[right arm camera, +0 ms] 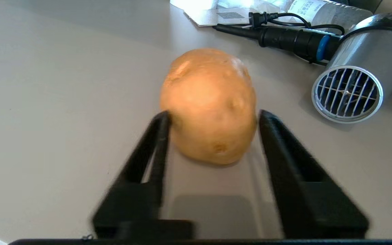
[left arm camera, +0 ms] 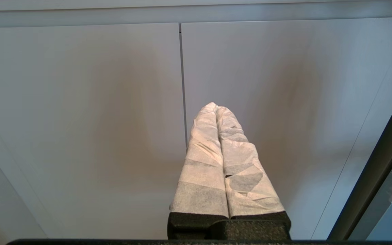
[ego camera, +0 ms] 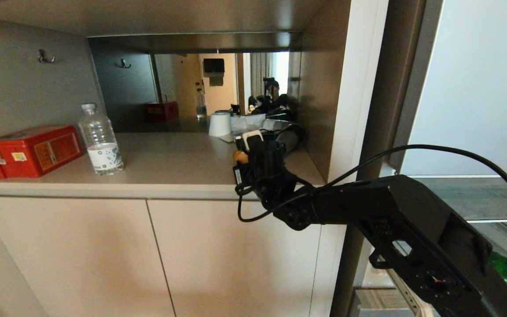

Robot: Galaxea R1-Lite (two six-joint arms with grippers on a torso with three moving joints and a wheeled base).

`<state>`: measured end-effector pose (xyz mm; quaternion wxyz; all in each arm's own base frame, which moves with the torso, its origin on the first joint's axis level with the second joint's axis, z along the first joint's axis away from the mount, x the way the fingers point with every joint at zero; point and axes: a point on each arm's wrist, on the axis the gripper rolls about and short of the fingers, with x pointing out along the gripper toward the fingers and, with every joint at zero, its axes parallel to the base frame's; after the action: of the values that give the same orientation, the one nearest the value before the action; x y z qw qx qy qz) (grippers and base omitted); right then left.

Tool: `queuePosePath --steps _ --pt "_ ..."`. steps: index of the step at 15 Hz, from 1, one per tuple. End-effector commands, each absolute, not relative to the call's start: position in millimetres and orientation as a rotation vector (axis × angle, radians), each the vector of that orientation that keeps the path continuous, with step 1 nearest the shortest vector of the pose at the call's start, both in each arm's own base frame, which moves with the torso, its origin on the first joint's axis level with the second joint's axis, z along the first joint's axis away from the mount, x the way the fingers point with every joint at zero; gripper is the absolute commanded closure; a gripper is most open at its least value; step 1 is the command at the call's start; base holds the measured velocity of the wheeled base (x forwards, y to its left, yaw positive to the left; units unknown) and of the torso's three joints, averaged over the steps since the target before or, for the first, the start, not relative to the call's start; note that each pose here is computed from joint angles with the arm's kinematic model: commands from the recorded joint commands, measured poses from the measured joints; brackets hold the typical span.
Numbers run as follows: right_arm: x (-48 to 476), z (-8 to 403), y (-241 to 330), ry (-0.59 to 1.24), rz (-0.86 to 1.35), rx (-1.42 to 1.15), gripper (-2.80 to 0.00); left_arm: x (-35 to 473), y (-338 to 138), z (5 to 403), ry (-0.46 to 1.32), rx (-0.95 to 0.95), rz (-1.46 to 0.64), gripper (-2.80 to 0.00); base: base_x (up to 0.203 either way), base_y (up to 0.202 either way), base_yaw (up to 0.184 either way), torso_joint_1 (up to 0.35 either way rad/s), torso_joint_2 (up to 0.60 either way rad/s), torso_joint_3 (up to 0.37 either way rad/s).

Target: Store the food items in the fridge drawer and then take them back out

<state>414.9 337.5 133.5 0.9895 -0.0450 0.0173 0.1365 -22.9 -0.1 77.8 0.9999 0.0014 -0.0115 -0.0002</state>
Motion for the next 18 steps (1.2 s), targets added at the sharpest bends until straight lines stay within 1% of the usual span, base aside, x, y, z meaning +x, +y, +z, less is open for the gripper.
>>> queuePosePath --steps 1,8,11,14,16,18 --pt "414.5 134.2 337.6 0.031 0.271 -0.089 0.0 -22.0 -0.1 74.9 -0.012 0.003 0.0 0.0 0.0 0.0 0.0 0.0 0.0 0.0" --pt "412.0 144.0 336.2 0.013 0.26 -0.079 0.0 -22.0 -0.1 74.9 -0.012 0.003 0.0 0.0 0.0 0.0 0.0 0.0 0.0 0.0" --pt "400.8 170.4 328.2 -0.006 0.225 -0.066 0.0 -22.0 -0.1 74.9 -0.012 0.003 0.0 0.0 0.0 0.0 0.0 0.0 0.0 0.0" --pt "375.0 207.4 312.2 -0.017 0.226 -0.059 0.0 -22.0 -0.1 74.9 -0.012 0.003 0.0 0.0 0.0 0.0 0.0 0.0 0.0 0.0" --pt "362.8 214.5 303.6 -0.002 0.211 -0.078 0.0 -22.1 -0.1 74.8 -0.014 0.003 0.0 0.0 0.0 0.0 0.0 0.0 0.0 0.0" --pt "351.5 213.3 294.1 0.025 0.208 -0.098 0.0 -22.1 -0.1 74.8 -0.013 0.003 0.0 0.0 0.0 0.0 0.0 0.0 0.0 0.0"
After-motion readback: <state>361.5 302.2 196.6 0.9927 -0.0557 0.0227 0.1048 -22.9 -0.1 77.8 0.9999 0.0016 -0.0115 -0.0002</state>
